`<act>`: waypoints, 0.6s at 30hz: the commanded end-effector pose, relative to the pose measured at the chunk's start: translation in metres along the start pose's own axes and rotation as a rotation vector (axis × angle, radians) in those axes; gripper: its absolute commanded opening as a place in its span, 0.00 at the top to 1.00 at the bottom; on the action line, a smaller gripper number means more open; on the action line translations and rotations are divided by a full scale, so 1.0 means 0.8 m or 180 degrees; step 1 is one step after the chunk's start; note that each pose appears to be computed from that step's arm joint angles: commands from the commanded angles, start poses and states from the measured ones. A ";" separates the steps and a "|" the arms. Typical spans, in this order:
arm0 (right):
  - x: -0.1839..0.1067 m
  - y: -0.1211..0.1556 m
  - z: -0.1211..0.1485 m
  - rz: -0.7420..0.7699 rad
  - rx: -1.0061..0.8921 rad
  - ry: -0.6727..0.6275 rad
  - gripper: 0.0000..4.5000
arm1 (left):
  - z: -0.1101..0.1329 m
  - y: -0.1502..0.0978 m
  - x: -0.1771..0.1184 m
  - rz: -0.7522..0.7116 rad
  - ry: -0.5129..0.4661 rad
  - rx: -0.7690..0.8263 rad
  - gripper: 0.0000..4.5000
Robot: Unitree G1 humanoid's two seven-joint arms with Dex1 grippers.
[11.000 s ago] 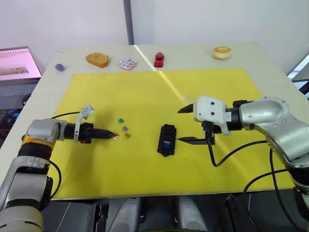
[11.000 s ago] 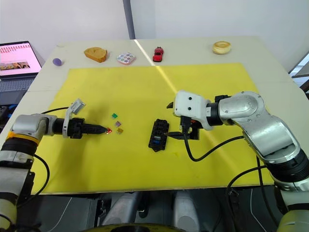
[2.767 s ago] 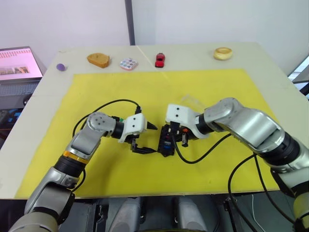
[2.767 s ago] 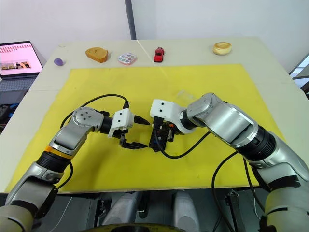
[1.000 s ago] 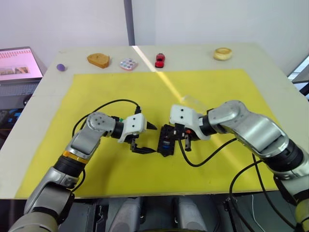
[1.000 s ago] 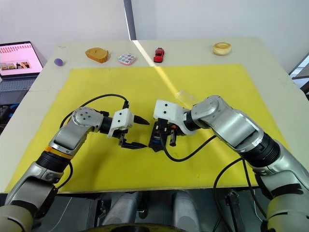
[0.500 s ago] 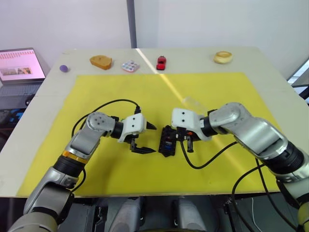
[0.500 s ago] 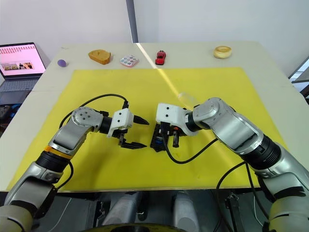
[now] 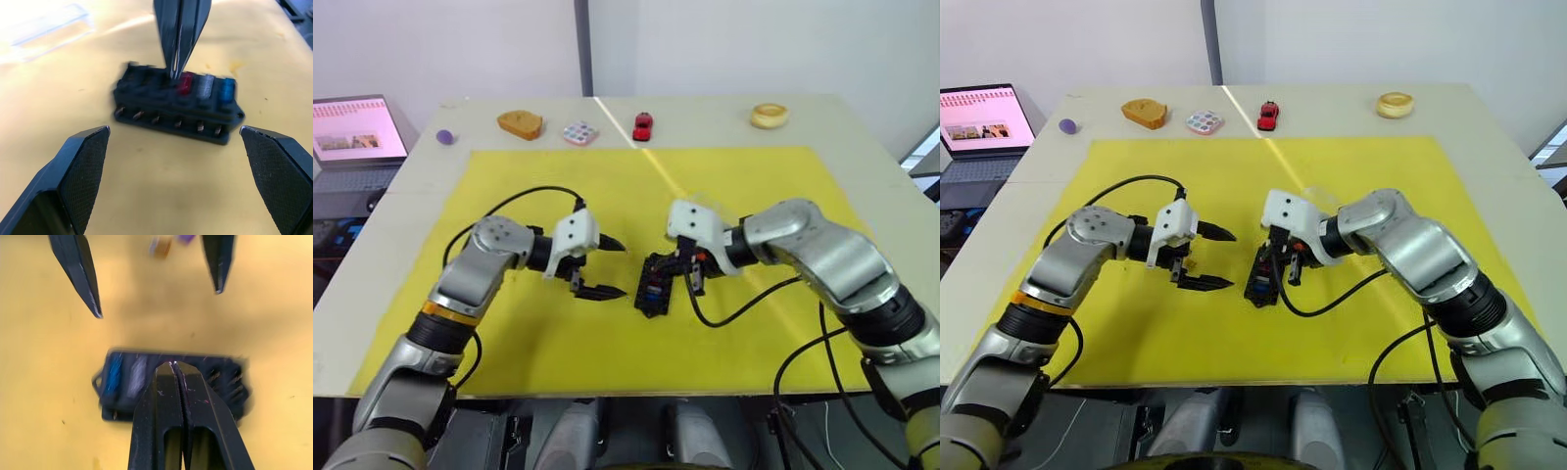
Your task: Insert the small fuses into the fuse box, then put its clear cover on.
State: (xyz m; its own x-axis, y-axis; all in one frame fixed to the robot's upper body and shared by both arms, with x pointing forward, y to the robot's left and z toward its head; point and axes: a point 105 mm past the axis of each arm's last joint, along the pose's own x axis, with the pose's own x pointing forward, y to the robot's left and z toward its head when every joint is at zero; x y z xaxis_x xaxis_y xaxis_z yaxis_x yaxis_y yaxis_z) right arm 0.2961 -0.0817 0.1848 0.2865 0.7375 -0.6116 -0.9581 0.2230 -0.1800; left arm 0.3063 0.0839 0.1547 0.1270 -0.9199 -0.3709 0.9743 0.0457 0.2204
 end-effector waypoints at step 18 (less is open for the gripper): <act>-0.174 -0.031 -0.065 -0.0866 0.0009 0.0425 0.49 | -0.033 -0.004 -0.207 0.1035 0.0941 -0.0632 0.00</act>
State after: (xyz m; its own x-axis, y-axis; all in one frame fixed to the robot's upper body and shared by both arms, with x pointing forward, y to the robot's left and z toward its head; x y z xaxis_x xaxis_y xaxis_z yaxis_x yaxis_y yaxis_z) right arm 0.2793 -0.2139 0.2142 0.4722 0.5701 -0.6723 -0.8759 0.3891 -0.2852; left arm 0.2851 0.2334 0.1763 0.3908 -0.7242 -0.5681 0.9116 0.3901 0.1297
